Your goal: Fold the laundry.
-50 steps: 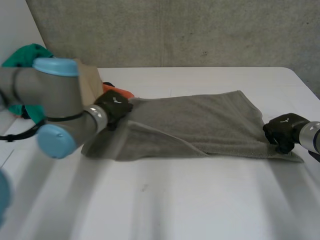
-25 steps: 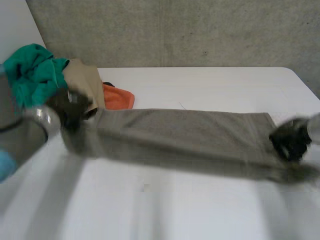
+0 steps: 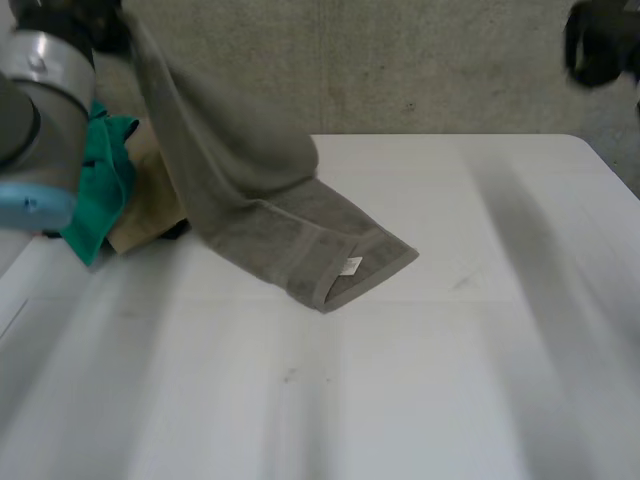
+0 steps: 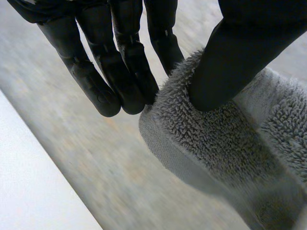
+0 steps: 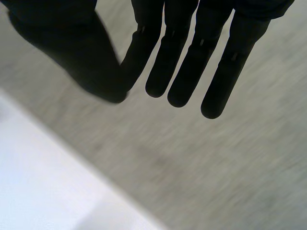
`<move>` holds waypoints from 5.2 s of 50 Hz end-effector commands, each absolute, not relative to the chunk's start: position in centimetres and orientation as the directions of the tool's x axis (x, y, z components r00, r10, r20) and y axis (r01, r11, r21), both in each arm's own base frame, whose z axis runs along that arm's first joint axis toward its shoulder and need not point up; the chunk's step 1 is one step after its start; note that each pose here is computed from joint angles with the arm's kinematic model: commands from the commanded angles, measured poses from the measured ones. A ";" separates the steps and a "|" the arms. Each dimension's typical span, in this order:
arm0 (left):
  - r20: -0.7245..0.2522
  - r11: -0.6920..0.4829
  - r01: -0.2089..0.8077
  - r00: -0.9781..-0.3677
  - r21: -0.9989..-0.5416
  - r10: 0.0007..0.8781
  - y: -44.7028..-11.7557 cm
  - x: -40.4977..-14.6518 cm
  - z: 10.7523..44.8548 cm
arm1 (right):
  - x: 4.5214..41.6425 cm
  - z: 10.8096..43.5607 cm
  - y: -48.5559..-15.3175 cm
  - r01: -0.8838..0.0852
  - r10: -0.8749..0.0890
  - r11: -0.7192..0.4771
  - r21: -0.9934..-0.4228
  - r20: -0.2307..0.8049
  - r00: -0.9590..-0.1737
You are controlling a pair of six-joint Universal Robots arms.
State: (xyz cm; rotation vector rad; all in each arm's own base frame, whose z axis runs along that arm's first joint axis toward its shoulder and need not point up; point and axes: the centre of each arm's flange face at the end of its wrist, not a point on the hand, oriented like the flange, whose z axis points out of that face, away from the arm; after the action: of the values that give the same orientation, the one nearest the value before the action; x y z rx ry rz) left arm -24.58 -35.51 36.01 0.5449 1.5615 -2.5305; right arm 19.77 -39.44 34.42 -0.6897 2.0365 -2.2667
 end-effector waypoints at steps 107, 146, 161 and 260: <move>-0.163 -0.658 0.084 -0.985 -0.748 0.061 -37.2 -23.7 42.3 | 23.1 41.5 -39.2 -0.323 -0.054 -0.529 -0.785 0.411 -0.910; -0.281 -0.616 -0.022 -0.877 -0.787 0.390 -23.7 -22.0 40.7 | 33.7 22.9 -35.9 -0.145 -0.758 0.066 -0.987 0.045 -0.651; -0.273 -0.644 -0.125 -0.833 -0.755 0.482 -18.9 -21.7 42.3 | 43.0 15.5 -29.9 -0.136 -0.855 0.096 -0.986 -0.012 -0.519; -0.389 -0.399 0.284 -0.896 -0.872 0.213 -36.3 -24.4 31.0 | 24.9 31.1 -42.0 -0.571 -0.247 -0.353 -0.741 0.662 -0.707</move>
State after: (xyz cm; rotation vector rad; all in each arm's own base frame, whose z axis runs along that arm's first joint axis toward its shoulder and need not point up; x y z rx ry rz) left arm -23.58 -32.48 22.51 0.8447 2.1280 -2.1930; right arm 25.57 -38.16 21.20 -1.7212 2.0786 -1.8619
